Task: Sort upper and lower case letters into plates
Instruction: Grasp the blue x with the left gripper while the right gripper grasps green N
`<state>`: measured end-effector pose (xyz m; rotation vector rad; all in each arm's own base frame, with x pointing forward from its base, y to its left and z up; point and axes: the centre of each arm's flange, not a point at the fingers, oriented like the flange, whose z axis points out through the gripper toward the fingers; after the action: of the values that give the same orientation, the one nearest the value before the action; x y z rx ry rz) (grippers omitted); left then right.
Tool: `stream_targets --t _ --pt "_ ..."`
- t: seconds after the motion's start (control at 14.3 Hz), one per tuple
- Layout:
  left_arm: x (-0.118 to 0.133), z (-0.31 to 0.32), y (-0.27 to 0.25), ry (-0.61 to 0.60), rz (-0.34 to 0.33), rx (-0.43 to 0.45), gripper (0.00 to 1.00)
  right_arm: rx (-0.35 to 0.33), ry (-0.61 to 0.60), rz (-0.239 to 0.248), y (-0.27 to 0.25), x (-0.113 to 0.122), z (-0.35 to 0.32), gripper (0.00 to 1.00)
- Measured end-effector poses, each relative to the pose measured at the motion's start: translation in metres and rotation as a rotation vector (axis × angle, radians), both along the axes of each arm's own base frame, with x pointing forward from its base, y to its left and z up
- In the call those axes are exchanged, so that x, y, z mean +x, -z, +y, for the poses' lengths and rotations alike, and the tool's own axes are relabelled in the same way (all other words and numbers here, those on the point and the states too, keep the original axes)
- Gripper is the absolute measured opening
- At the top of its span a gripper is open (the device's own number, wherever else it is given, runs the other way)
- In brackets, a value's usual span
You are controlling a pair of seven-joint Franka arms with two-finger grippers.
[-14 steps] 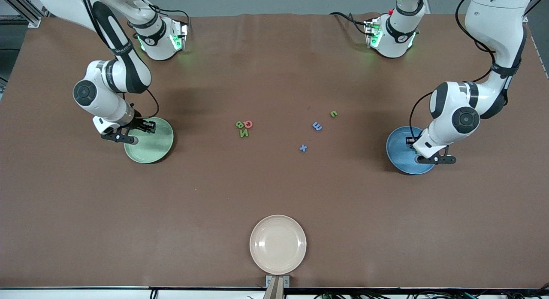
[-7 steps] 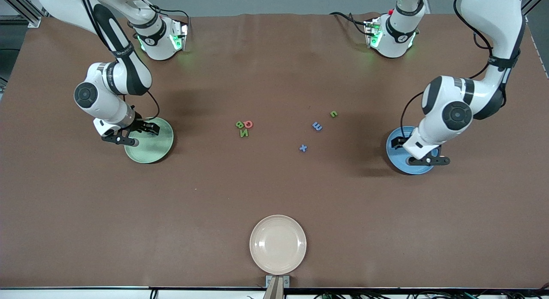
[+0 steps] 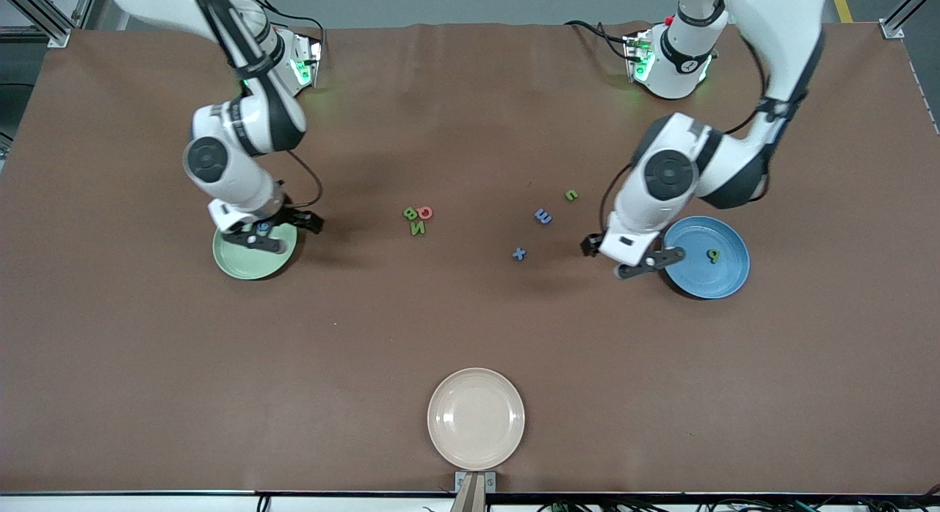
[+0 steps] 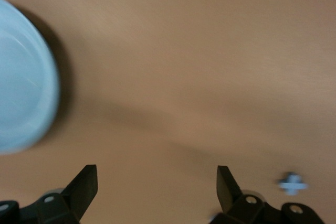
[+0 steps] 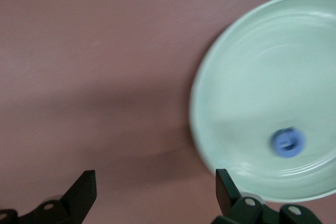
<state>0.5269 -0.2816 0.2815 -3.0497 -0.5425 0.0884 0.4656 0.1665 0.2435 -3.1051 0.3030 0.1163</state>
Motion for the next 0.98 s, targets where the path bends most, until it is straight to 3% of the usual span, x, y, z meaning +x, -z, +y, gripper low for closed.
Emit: stream_targets --t 0.28,0.7,0.98 --pt "-0.009 -0.07 0.036 -0.121 0.04 -0.019 1.0 0.02 -0.145 -0.038 -0.014 -0.018 0.093 1.0" --pt "-0.024 -0.119 0.078 -0.058 0.042 -0.056 1.0 0.02 -0.198 -0.045 0.013 -0.024 0.198 1.0" --pt "-0.025 -0.122 0.095 -0.028 0.039 -0.043 1.0 0.009 -0.206 -0.037 0.04 -0.024 0.229 0.9"
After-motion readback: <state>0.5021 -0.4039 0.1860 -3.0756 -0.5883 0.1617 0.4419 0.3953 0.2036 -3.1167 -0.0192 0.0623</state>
